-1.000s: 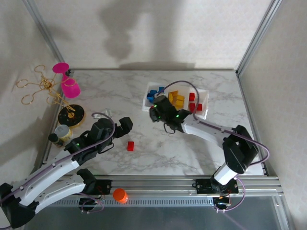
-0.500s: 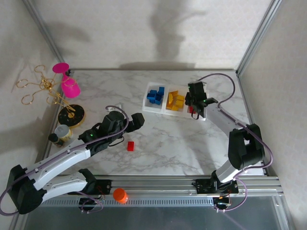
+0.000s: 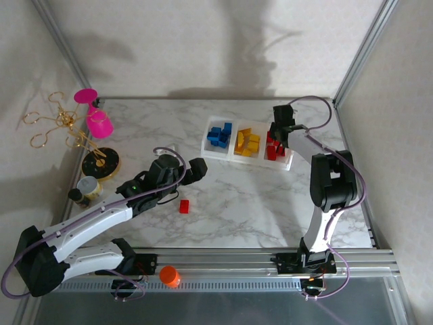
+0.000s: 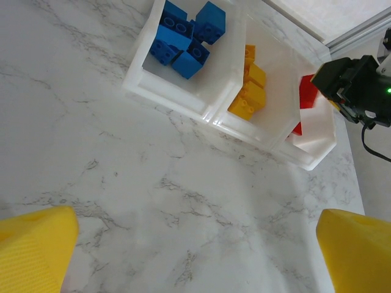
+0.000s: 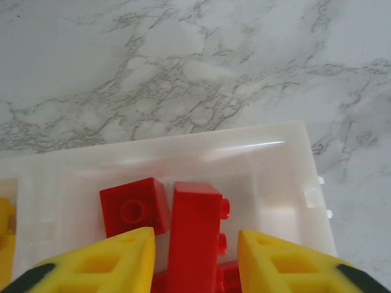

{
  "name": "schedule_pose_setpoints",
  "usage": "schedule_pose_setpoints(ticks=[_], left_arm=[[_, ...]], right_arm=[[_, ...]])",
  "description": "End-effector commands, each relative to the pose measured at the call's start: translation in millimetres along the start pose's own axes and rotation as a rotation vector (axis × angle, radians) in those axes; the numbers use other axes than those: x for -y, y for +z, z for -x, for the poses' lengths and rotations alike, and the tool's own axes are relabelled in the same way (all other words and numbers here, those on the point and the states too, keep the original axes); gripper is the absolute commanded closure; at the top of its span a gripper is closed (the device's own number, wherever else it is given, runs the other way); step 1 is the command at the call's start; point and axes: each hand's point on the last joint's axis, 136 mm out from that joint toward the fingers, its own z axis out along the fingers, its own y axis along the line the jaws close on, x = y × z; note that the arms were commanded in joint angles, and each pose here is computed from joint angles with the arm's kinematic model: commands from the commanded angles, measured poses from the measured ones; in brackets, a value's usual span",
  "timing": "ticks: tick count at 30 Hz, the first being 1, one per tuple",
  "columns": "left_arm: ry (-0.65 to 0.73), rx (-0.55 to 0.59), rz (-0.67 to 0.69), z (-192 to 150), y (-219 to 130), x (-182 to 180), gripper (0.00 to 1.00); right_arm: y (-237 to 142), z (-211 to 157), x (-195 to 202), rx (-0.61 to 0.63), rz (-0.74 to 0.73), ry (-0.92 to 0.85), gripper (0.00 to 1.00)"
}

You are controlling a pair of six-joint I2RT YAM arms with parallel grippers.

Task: Sort the legos into containers by color
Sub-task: Place the lego in the container, then pick up the lego from the bottom-center of the table.

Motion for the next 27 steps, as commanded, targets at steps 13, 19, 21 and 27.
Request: schedule_pose_setpoints(ticks=[13, 19, 21, 27], left_arm=[[0.005, 0.094, 0.000, 18, -31, -5, 0.00], [-0.015, 0.111, 0.050, 15, -43, -25, 0.00], [-0.023, 0.120, 0.067, 14, -49, -32, 0.00], [-0.051, 0.140, 0.141, 9, -61, -60, 0.00]], right_arm=[[-89, 7, -61, 0.077, 0.250, -0.050, 0.43], [-125, -37, -109, 0.042, 0.376, -0.125, 0.36], [-137, -56, -130, 0.029, 0.430, -0.172, 0.33], [-169, -123, -185, -0.020, 0.603, -0.327, 0.26]])
